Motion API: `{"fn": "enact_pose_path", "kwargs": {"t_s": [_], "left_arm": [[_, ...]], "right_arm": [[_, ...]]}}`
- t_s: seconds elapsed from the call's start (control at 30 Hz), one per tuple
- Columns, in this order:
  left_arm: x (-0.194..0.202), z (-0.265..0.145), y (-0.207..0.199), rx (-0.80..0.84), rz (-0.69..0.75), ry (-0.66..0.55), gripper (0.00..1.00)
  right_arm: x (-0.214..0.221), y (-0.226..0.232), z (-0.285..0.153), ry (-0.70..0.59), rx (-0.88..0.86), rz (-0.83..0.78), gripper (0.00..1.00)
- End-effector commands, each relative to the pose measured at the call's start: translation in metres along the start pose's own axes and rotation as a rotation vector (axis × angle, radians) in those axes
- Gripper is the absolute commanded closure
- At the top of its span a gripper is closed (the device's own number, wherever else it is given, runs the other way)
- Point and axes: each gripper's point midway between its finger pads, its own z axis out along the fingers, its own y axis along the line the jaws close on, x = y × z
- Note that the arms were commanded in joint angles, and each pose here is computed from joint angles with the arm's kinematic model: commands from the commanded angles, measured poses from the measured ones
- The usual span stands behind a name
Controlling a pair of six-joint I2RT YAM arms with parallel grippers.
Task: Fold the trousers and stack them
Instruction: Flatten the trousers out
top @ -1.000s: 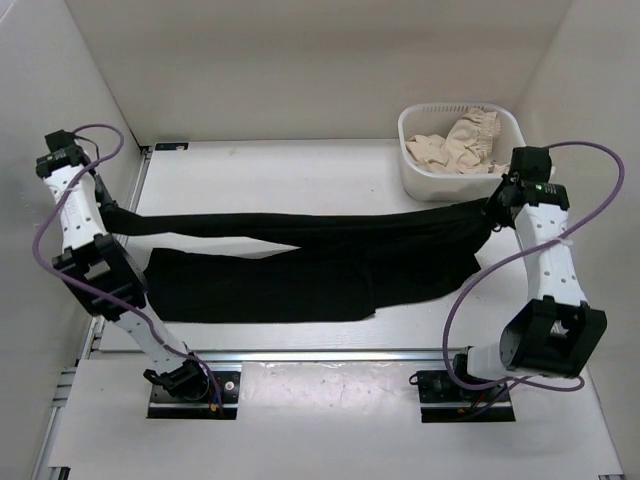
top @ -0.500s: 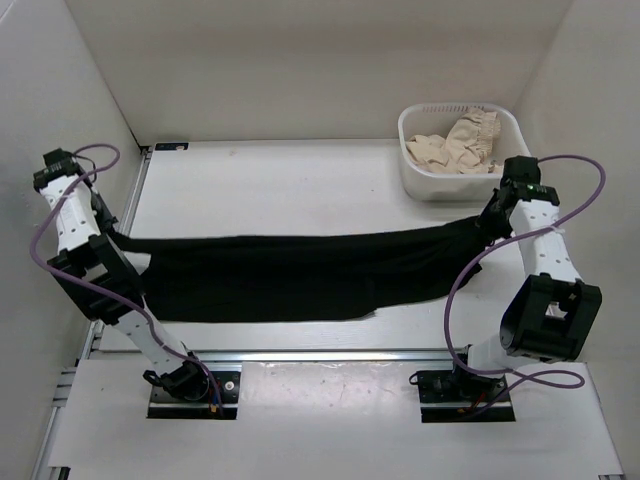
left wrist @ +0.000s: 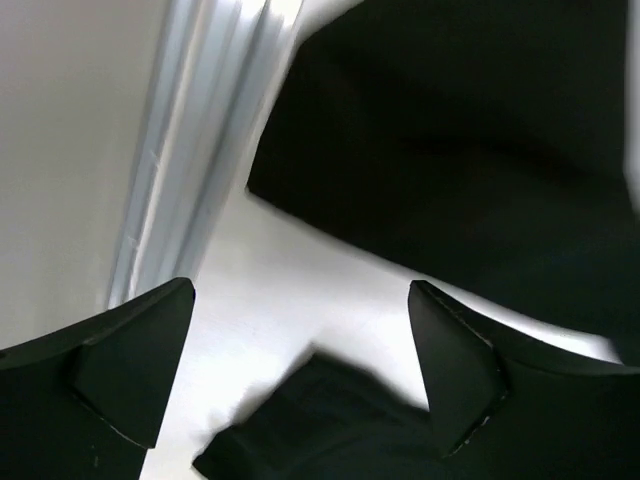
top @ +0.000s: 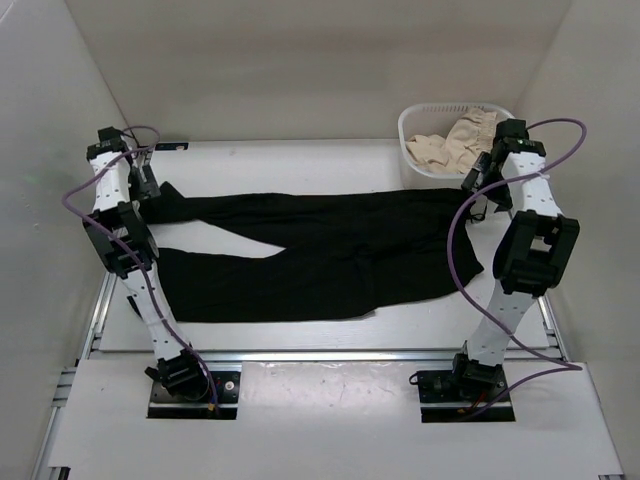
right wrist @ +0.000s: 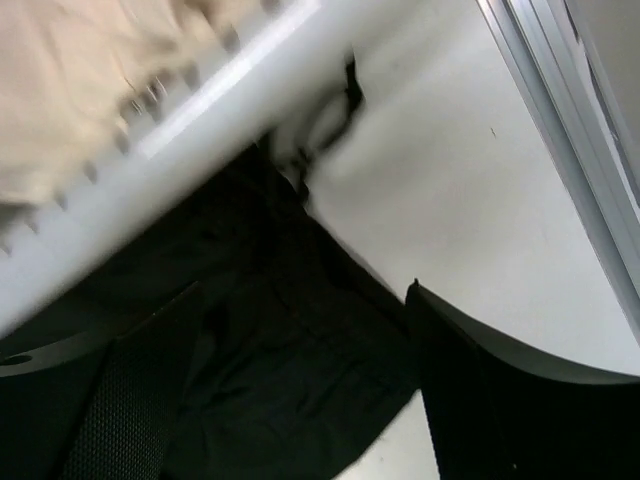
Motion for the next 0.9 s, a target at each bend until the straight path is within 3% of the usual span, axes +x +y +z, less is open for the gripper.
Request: {"fn": "enact_pose_path", "kwargs": {"t_s": [0.0, 0.03, 0.1, 0.27, 0.43, 0.5, 0.6, 0.7, 0.73, 0.77, 0.87], "left_arm": [[0.001, -0.037, 0.016, -0.015, -0.024, -0.040, 0.00], [0.000, -0.061, 0.023, -0.009, -0.038, -0.075, 0.00], [0.026, -0.069, 0.032, 0.019, -0.062, -0.034, 0.00], [0.090, -0.101, 0.067, -0.001, -0.141, 0.024, 0.00], [0.184, -0.080, 0.077, 0.023, -0.222, 0.232, 0.00], [0.225, -0.070, 0.076, 0.036, -0.252, 0.336, 0.00], [0.256, -0.062, 0.064, 0.079, -0.267, 0.401, 0.02], [0.272, -0.058, 0.053, 0.118, -0.273, 0.440, 0.18], [0.279, -0.057, 0.049, 0.134, -0.275, 0.461, 0.36], [0.285, -0.055, 0.047, 0.137, -0.274, 0.484, 0.44], [0.287, -0.050, 0.048, 0.136, -0.283, 0.486, 0.55]], "right_arm": [[0.008, -0.017, -0.043, -0.036, 0.042, -0.018, 0.14], [0.016, -0.023, -0.048, -0.033, 0.054, -0.019, 0.14], [0.025, -0.034, -0.067, -0.078, 0.060, -0.012, 0.14], [0.104, -0.048, -0.049, 0.094, 0.049, -0.007, 0.23], [0.124, -0.030, -0.019, 0.159, -0.027, 0.051, 0.42], [0.123, -0.021, -0.009, 0.176, -0.052, 0.085, 0.42], [0.127, -0.008, 0.006, 0.236, -0.070, 0.101, 0.42], [0.137, -0.007, 0.022, 0.276, -0.062, 0.113, 0.42], [0.140, -0.006, 0.028, 0.289, -0.053, 0.126, 0.42], [0.141, -0.006, 0.033, 0.291, -0.052, 0.126, 0.42], [0.149, -0.011, 0.050, 0.320, -0.010, 0.129, 0.51]]}}
